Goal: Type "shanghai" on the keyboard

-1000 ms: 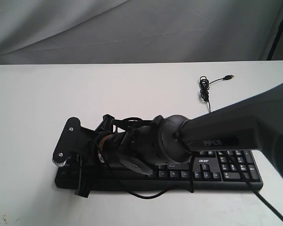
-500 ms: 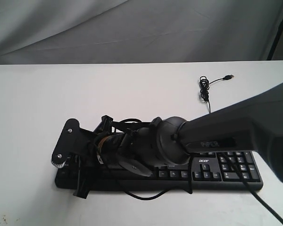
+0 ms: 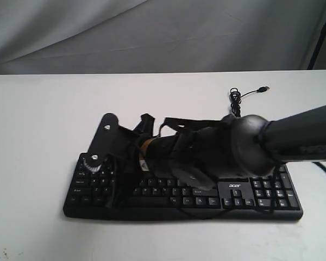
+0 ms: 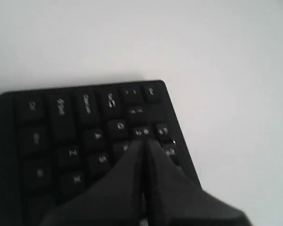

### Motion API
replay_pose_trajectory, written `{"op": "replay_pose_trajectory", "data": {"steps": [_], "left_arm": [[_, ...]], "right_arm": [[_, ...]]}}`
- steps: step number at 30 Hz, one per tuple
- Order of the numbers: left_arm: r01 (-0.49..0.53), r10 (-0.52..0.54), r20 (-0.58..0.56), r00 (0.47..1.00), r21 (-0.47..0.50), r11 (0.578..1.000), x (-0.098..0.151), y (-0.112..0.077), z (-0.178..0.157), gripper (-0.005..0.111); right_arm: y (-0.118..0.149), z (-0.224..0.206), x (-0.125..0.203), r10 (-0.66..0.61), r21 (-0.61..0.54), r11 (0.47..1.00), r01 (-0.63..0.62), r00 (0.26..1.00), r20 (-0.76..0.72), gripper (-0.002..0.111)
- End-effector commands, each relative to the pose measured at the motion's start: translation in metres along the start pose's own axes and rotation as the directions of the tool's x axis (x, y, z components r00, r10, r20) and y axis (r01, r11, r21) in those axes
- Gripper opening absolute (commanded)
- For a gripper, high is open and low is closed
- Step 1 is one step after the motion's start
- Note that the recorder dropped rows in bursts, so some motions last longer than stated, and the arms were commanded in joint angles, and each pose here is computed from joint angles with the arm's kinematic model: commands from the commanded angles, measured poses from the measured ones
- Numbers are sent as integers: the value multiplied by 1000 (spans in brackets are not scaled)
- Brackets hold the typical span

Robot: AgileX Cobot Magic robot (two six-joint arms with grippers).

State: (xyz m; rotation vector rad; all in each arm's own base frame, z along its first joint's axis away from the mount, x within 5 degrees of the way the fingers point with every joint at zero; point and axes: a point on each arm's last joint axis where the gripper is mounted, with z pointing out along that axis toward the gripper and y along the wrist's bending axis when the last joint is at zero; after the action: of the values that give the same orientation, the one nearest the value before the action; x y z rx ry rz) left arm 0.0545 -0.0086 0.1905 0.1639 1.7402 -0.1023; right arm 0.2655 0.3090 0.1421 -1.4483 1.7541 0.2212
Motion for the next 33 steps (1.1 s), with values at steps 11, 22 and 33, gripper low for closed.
{"op": "replay_pose_trajectory", "data": {"steps": [11,22,33], "left_arm": [[-2,2,4,1000,2,1000,1,0,0,0],[-2,2,4,1000,2,1000,1,0,0,0],[-2,2,4,1000,2,1000,1,0,0,0]], "right_arm": [[-29,-28,54,129,71,990,-122,987,-100,0],[-23,-19,66,128,49,991,-123,982,-140,0],[-19,-19,70,130,49,991,-126,985,-110,0]]}}
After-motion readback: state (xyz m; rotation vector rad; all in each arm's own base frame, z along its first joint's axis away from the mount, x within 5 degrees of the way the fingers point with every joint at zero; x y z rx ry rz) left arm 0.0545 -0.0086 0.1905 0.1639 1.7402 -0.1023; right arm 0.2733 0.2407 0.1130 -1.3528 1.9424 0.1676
